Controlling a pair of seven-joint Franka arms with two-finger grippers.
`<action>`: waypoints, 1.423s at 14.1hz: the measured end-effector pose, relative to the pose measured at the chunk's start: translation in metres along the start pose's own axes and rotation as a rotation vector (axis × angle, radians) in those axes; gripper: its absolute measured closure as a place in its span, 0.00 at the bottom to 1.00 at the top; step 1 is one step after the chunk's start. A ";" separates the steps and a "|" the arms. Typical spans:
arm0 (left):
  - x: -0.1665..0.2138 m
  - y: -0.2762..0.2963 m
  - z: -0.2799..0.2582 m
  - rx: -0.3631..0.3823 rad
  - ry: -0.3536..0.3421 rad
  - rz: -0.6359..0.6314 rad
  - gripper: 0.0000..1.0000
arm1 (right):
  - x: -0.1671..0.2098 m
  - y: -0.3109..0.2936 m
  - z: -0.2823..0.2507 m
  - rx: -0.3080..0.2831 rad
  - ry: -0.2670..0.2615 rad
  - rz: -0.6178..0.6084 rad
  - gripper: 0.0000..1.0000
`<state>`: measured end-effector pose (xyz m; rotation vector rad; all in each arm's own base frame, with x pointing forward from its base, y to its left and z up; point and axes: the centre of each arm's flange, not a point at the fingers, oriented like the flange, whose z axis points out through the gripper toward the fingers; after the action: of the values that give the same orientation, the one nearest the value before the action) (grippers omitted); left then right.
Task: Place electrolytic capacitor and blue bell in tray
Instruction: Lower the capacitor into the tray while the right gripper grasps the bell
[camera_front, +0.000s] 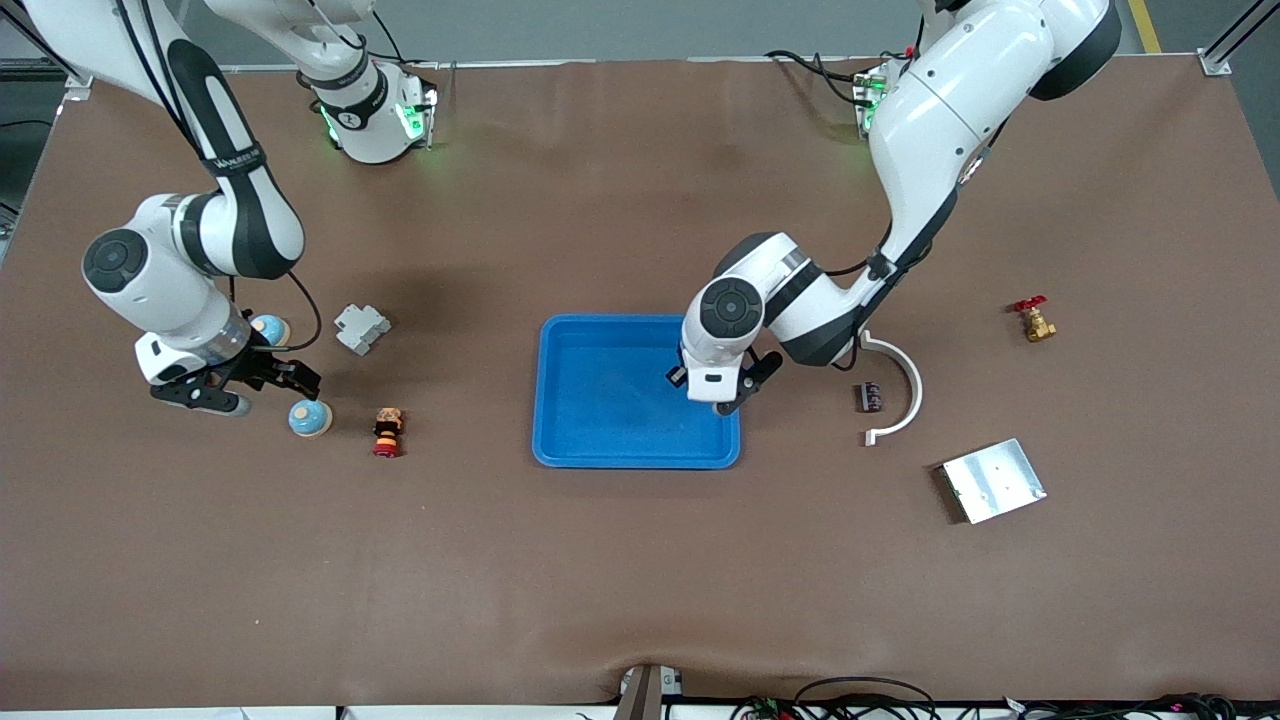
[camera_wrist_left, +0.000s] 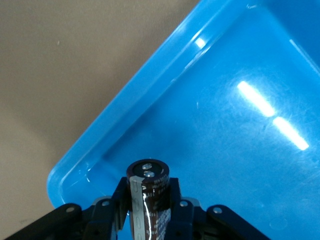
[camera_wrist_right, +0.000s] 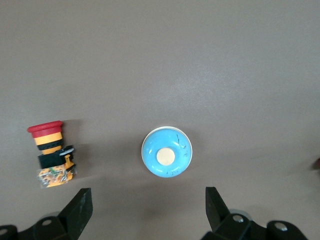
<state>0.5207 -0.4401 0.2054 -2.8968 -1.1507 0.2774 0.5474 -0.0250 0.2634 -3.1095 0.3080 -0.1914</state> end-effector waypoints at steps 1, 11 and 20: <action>-0.002 0.000 0.000 0.000 0.000 -0.001 0.64 | -0.002 0.000 0.007 0.000 0.004 0.000 0.00; -0.020 -0.005 0.027 0.045 -0.013 -0.004 0.64 | -0.016 0.003 0.074 -0.004 0.019 0.008 0.00; -0.012 -0.006 0.029 0.051 -0.001 -0.008 0.64 | -0.004 0.005 0.074 -0.003 0.047 0.012 0.00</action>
<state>0.5027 -0.4456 0.1794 -2.8480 -1.1383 0.3038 0.5516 -0.0288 0.1889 -3.1094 0.3287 -0.2642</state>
